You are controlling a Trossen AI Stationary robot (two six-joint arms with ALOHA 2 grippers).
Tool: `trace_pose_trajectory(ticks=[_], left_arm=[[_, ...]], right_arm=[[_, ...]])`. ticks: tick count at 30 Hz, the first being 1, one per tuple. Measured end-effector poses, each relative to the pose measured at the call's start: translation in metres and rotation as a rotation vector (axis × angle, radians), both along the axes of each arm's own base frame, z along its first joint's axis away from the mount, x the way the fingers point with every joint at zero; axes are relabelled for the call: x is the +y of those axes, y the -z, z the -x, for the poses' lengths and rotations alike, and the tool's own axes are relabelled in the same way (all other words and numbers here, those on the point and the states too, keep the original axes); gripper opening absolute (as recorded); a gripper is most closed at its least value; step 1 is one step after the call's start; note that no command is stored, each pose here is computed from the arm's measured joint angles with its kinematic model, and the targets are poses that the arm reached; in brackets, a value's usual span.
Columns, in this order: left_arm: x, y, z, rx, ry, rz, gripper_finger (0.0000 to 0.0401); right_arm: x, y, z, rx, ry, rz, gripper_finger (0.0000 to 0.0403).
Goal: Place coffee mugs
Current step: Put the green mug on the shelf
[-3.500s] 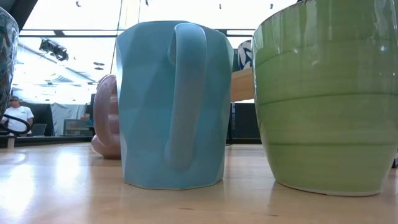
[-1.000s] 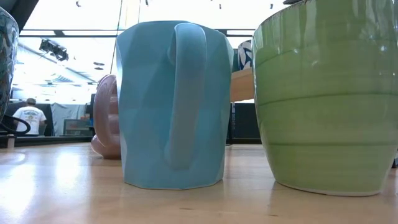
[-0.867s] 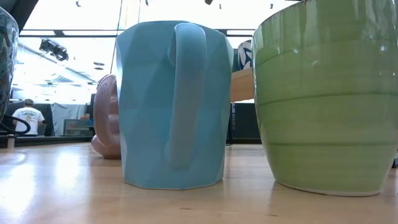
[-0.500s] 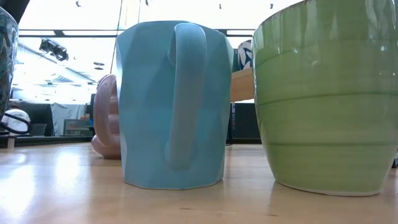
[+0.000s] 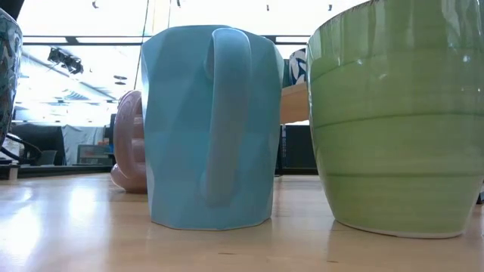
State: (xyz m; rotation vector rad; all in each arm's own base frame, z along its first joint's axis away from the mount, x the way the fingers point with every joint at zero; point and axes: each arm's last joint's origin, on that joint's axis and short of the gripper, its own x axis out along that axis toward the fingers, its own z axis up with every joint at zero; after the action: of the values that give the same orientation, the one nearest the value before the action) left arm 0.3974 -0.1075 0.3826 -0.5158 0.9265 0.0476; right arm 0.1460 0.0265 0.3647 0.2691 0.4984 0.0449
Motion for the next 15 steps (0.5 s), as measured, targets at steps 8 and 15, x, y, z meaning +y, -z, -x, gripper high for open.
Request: trace_pose_trajectory(ticks=[8, 15], left_arm=[[-0.052, 0.033, -0.005, 0.099, 0.12, 0.027, 0.0136], [-0.09, 0.06, -0.026, -0.012, 0.247, 0.014, 0.0131]], right_arm=[[0.014, 0.006, -0.009, 0.033, -0.006, 0.029, 0.0193], [0.024, 0.008, -0.011, 0.041, -0.021, 0.053, 0.0193]])
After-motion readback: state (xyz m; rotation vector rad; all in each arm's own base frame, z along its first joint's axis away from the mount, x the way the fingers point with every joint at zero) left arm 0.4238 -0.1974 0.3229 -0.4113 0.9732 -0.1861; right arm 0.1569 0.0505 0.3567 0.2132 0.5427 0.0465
